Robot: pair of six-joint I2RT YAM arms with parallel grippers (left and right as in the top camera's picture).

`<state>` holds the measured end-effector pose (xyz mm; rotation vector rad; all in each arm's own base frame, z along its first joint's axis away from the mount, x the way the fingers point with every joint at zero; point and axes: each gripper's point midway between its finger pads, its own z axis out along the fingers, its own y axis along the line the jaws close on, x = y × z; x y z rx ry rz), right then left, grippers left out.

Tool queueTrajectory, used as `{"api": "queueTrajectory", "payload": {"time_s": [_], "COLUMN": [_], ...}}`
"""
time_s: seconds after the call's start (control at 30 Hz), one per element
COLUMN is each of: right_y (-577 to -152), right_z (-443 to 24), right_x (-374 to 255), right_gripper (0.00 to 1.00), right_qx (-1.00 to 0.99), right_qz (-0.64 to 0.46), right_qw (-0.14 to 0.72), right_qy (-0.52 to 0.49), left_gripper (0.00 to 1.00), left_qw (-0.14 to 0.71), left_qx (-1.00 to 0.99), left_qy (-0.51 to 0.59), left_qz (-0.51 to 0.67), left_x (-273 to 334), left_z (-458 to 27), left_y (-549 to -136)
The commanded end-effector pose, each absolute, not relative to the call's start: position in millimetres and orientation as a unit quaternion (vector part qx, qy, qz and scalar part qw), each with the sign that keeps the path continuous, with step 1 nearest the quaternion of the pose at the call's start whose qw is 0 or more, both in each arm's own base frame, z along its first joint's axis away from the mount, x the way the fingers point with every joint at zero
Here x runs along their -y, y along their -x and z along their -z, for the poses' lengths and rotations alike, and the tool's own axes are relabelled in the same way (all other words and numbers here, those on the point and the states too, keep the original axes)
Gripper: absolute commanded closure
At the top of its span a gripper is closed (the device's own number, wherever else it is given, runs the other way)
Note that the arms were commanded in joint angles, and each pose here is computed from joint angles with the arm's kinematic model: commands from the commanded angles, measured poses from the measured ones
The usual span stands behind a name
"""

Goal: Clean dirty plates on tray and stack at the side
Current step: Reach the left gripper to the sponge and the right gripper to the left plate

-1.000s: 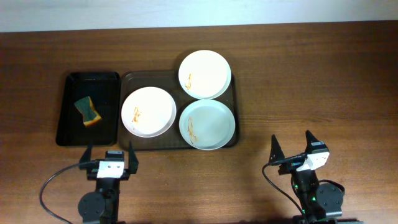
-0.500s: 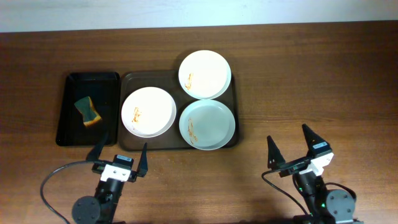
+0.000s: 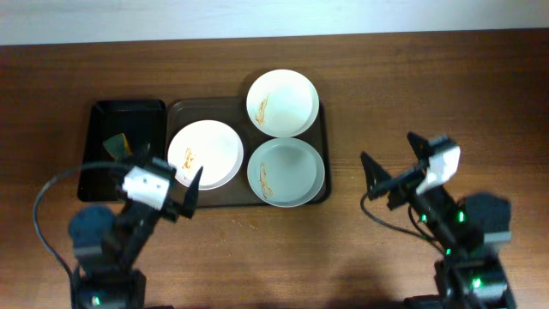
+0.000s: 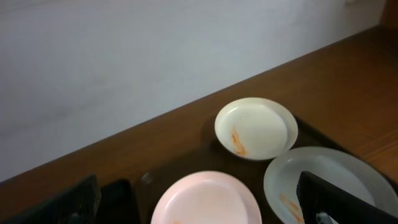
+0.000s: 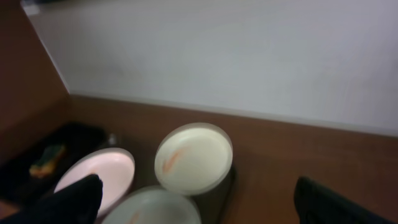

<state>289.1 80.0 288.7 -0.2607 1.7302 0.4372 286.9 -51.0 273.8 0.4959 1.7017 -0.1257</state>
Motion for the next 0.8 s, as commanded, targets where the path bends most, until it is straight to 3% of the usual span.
{"api": "queueTrajectory", "payload": {"time_s": [0.0, 0.37, 0.5, 0.77], "right_y": [-311, -374, -399, -422], "right_z": [-307, -270, -255, -213], "right_x": [-87, -89, -91, -143], "right_gripper": [0.02, 0.02, 0.02, 0.02], "right_qx": [-0.780, -0.914, -0.918, -0.925], "right_qz": [-0.204, -0.216, -0.218, -0.249], "right_qw": [0.580, 0.338, 0.327, 0.281], "right_qy": [0.114, 0.060, 0.056, 0.051], "left_gripper": [0.01, 0.01, 0.01, 0.01], "left_qw": [0.592, 0.373, 0.325, 0.287], "left_qx": [-0.767, -0.890, -0.908, -0.921], "left_qy": [-0.226, -0.190, -0.179, -0.164], "left_qz": [0.098, 0.183, 0.197, 0.207], "left_x": [60, 60, 58, 58], "left_z": [-284, -267, -244, -217], "left_y": [-309, -385, -406, -409]}}
